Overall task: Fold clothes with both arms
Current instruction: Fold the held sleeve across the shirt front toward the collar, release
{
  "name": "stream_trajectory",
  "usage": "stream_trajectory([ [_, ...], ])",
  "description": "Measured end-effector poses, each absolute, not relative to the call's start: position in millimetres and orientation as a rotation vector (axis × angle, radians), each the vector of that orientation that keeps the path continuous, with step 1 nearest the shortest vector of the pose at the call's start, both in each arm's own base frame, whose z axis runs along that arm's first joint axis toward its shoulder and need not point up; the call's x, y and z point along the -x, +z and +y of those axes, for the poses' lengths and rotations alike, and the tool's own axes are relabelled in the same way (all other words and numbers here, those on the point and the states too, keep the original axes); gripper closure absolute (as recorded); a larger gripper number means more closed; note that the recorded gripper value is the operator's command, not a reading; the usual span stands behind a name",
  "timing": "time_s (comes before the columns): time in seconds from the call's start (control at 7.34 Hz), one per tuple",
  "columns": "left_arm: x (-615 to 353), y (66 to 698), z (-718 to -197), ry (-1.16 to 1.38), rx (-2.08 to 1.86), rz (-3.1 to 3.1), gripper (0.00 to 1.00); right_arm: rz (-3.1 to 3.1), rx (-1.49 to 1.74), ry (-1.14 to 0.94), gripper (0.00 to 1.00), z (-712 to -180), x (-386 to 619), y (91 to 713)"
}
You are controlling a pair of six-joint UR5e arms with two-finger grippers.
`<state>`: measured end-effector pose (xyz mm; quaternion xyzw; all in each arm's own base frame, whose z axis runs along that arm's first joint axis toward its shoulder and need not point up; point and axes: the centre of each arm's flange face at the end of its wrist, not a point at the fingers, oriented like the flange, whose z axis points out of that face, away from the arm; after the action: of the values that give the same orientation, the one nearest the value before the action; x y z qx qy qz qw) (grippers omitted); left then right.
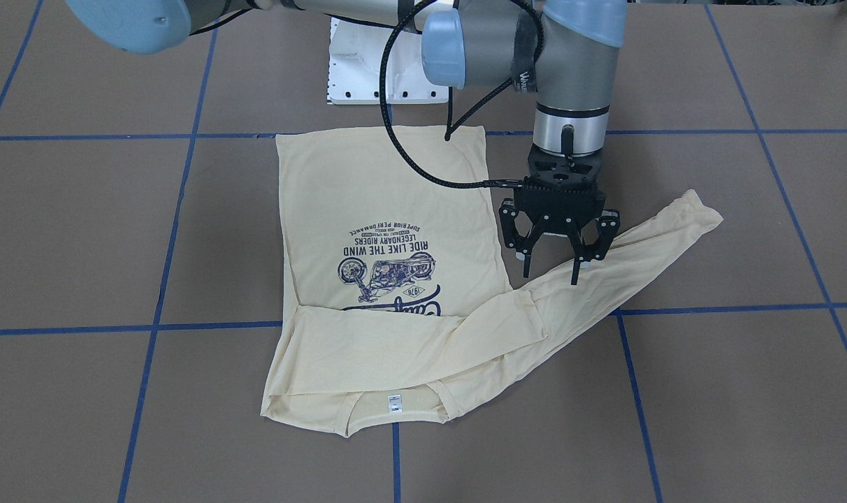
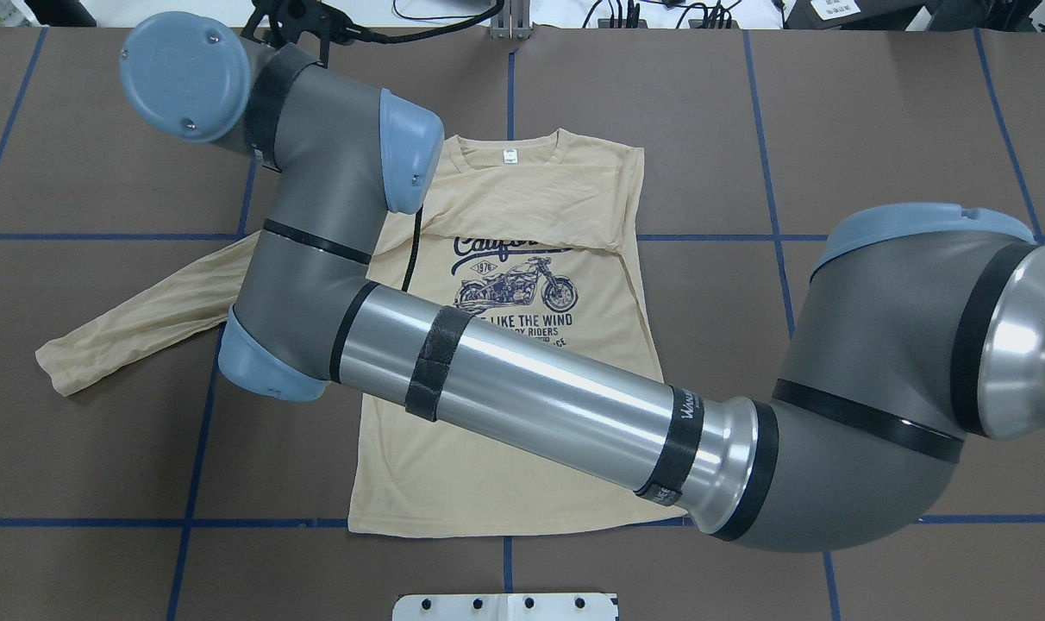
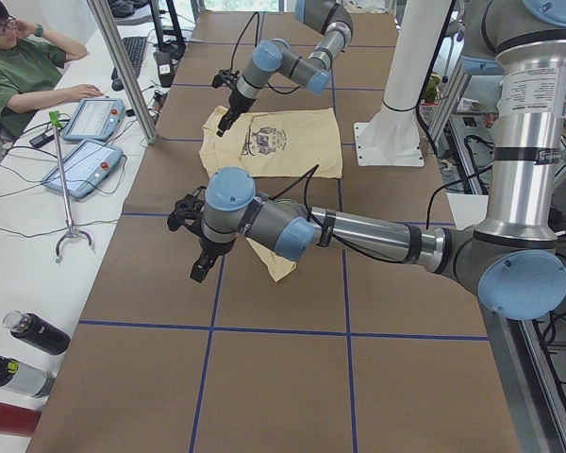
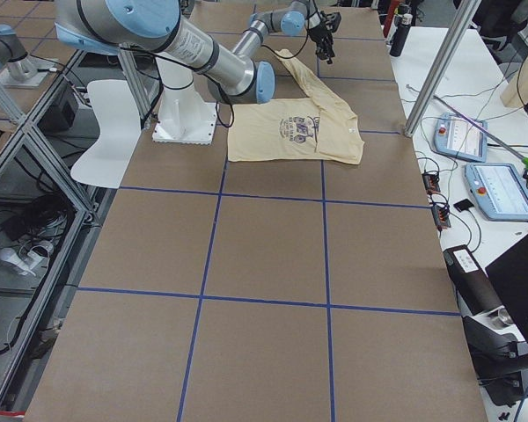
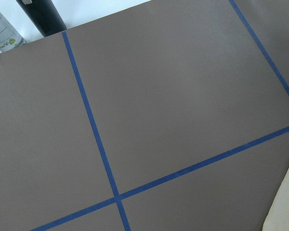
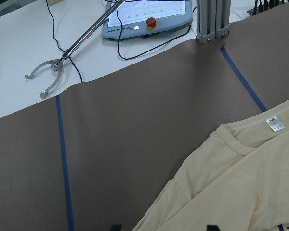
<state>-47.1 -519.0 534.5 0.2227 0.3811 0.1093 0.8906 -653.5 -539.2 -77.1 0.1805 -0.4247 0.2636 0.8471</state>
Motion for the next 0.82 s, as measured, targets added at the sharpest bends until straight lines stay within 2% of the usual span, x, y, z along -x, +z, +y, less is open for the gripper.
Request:
stream_trajectory([
  [0.41, 43.2, 517.5, -518.7, 0.275, -0.560, 0.786, 0.00, -0.828, -0.235, 0.456, 0.00, -568.4, 602.8, -48.8],
  [0.82, -32.7, 510.8, -501.6, 0.351, -0.623, 0.838, 0.00, -0.788, -0.184, 0.316, 0.00, -572.1, 489.4, 40.4],
])
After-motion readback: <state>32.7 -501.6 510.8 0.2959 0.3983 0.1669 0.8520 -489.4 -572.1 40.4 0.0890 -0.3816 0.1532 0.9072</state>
